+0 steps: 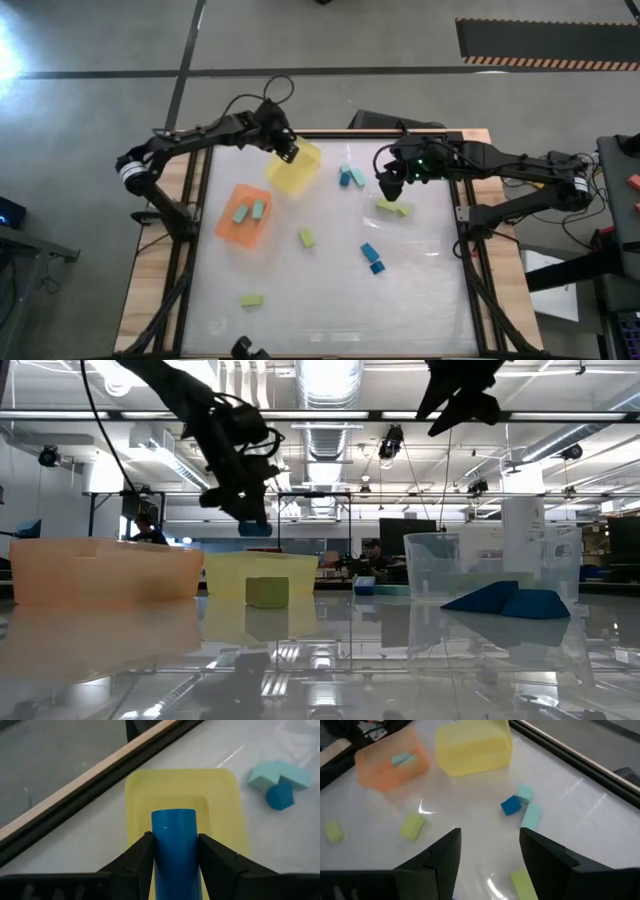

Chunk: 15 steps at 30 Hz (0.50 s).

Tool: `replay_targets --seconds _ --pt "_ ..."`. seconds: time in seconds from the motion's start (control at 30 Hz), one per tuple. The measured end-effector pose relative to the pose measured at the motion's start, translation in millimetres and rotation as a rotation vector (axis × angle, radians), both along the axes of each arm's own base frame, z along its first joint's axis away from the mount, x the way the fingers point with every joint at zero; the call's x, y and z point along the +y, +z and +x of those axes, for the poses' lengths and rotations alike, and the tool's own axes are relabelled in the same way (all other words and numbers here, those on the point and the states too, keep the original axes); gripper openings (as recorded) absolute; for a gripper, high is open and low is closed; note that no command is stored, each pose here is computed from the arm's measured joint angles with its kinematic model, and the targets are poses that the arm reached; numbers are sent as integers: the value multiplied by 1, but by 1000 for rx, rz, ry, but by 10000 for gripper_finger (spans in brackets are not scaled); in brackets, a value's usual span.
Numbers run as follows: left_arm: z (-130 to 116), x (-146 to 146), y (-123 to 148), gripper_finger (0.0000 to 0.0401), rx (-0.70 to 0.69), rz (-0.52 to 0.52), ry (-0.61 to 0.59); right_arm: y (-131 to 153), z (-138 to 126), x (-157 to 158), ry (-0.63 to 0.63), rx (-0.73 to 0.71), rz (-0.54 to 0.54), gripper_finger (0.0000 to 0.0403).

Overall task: Sort & place blocks by color
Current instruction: Put the blue block into the yellow bin

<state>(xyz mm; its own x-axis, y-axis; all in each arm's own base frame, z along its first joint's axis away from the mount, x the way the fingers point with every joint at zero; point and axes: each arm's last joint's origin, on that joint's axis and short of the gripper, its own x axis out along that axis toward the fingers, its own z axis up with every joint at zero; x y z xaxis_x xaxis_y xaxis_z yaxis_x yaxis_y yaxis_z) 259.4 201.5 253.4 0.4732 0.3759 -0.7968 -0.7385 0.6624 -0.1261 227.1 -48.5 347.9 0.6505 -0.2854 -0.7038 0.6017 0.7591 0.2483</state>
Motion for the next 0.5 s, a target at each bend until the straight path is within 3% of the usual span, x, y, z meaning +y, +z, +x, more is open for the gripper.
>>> replay_targets --seconds 0.5 --pt "18 5 -39 120 37 -40 -16 -2 0 -13 -78 2 18 192"
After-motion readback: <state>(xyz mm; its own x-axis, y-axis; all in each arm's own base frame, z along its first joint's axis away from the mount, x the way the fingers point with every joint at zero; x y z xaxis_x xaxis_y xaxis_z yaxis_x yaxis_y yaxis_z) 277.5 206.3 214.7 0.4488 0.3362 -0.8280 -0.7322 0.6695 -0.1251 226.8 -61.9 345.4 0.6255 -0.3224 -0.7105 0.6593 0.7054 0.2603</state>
